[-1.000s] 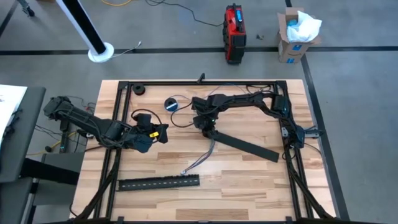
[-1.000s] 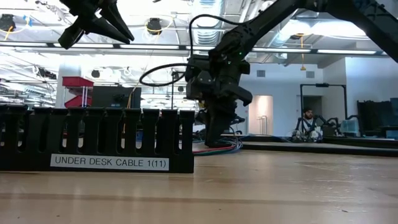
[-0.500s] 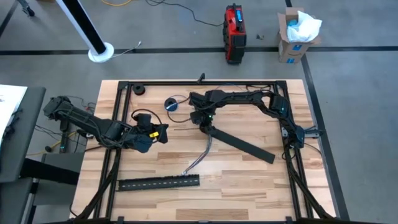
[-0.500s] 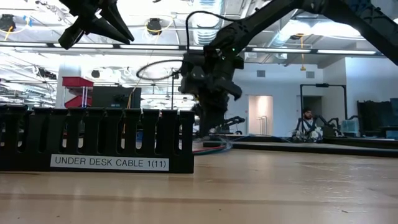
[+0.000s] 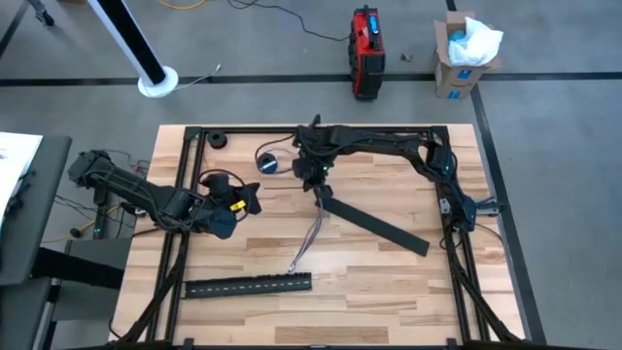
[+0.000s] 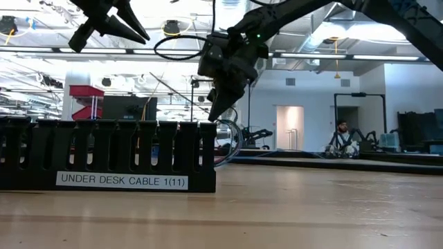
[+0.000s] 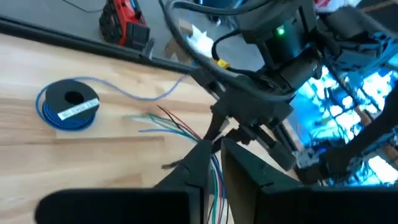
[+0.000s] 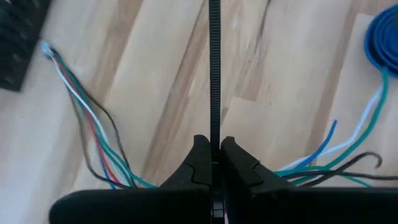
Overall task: Ziptie cables
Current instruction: Wrap the cable wires with the black zip tie
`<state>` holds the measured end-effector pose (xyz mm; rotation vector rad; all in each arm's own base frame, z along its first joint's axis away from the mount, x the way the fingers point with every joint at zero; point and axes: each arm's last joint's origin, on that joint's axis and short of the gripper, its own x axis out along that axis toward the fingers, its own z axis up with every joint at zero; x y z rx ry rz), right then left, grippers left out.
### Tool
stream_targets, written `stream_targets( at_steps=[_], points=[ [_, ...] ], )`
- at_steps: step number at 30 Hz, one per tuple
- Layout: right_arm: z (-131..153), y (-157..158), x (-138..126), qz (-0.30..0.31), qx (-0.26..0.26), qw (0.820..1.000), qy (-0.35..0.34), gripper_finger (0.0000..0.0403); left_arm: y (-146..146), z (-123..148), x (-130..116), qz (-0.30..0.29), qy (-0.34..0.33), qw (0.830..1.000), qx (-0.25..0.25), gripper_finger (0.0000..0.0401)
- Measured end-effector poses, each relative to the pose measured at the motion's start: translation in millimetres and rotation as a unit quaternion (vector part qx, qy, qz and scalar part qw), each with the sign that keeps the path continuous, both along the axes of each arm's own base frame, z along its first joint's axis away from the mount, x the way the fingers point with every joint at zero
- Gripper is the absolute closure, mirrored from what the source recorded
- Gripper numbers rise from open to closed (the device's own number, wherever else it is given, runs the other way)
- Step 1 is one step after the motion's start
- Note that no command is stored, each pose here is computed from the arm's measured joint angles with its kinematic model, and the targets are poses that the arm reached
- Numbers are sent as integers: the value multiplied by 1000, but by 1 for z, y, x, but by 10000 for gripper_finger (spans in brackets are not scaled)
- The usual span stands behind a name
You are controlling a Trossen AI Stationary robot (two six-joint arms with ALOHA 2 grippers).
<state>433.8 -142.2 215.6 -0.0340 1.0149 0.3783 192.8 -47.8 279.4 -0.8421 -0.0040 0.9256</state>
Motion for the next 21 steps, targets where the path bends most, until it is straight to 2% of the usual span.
stream_targets(
  at_steps=[3, 7, 14, 17, 21],
  points=[
    [6, -7, -3, -14, 28, 999, -13, 399, 0, 0, 0, 8, -7, 1000, 1, 368],
    [6, -13, -5, -25, 32, 999, -14, 399, -3, -6, 5, -24, 21, 999, -14, 368],
    [10, -13, -2, -22, 39, 999, -31, 399, -11, -36, 25, 45, -2, 999, -13, 368],
    [22, -18, 0, -27, 45, 997, -52, 399, -15, -48, 33, 92, -57, 994, -18, 368],
    [38, -27, 1, -34, 39, 996, -77, 399, -20, -61, 40, 146, -149, 978, -21, 368]
  ],
)
